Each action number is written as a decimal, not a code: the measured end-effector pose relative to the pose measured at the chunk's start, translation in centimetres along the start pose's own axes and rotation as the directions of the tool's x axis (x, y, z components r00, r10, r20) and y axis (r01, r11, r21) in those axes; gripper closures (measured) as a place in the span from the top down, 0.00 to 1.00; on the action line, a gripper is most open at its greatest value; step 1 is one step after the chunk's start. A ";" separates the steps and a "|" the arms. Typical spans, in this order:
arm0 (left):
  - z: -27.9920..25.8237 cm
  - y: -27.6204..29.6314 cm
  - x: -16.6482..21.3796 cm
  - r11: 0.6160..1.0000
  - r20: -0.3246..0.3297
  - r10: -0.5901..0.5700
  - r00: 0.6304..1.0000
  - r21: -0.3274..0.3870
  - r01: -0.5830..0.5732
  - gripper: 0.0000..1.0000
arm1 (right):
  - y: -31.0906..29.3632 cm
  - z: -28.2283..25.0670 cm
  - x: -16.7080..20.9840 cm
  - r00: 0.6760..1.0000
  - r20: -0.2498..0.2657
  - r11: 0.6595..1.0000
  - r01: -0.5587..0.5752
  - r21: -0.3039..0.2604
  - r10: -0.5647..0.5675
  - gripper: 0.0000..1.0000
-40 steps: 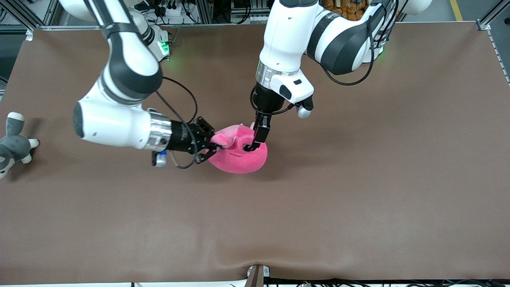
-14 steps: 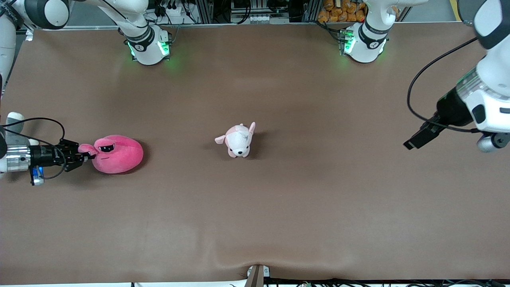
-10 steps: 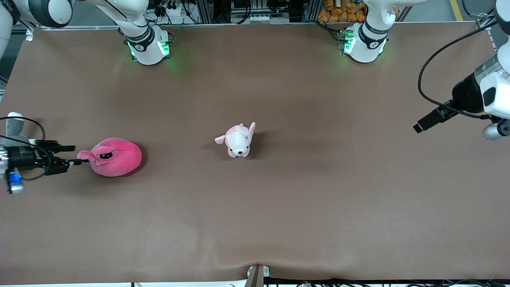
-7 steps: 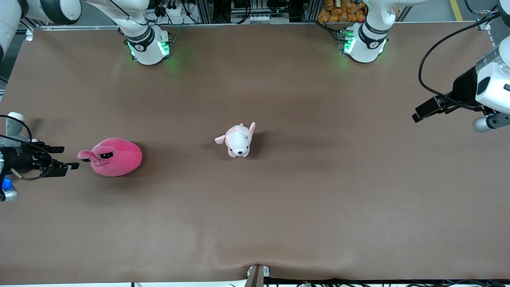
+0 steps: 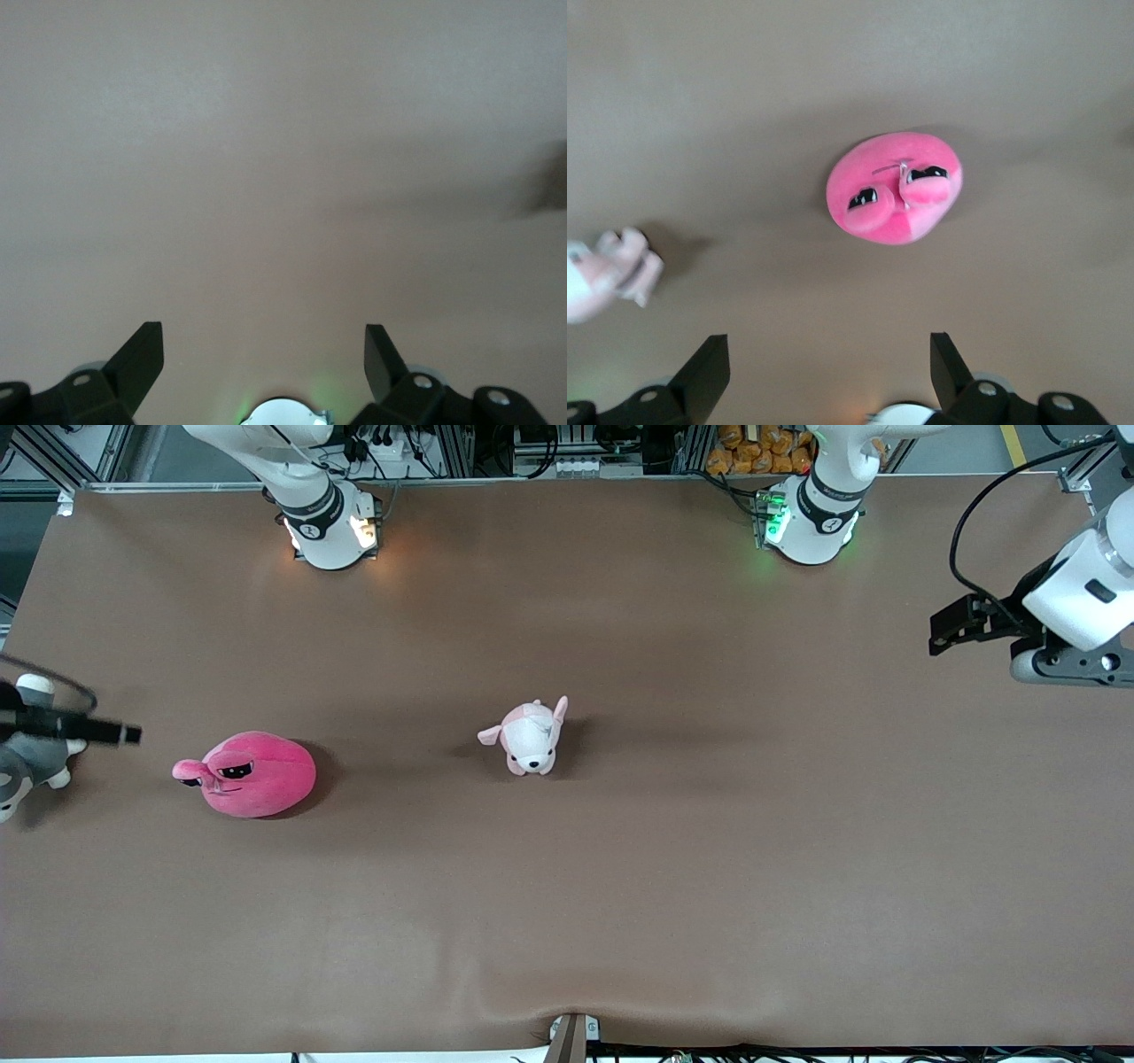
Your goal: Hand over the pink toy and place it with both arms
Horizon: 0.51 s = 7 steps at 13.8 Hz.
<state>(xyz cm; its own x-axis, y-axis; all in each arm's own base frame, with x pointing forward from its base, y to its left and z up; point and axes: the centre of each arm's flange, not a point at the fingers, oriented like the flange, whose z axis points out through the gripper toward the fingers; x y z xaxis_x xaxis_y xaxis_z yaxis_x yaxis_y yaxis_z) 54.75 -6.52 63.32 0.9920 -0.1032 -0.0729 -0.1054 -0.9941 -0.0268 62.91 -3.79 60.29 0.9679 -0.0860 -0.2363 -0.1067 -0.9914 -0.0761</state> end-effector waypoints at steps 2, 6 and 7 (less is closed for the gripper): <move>-1.0 0.1 -1.1 1.000 0.000 0.025 1.000 0.003 -0.025 1.00 | -2.0 -1.8 -2.7 0.997 -0.013 0.996 0.076 -0.043 -0.076 1.00; -1.6 -0.1 -1.9 0.995 0.007 0.098 0.995 0.004 -0.098 1.00 | -2.5 -2.0 -6.8 0.992 -0.040 0.990 0.121 -0.077 -0.124 1.00; -1.5 -0.4 -1.9 0.995 0.011 0.099 0.995 0.005 -0.099 1.00 | -2.2 -1.6 -8.0 0.991 -0.048 0.989 0.125 -0.077 -0.129 1.00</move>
<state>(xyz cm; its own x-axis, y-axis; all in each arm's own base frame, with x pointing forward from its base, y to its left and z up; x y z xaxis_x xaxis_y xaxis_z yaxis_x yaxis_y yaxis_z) 53.02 -5.98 64.97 0.9759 -0.2004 -0.0861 -0.2032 -0.9788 -0.0247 55.78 -1.05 63.92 0.9833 0.0379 -0.1782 0.0330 -0.9990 -0.0307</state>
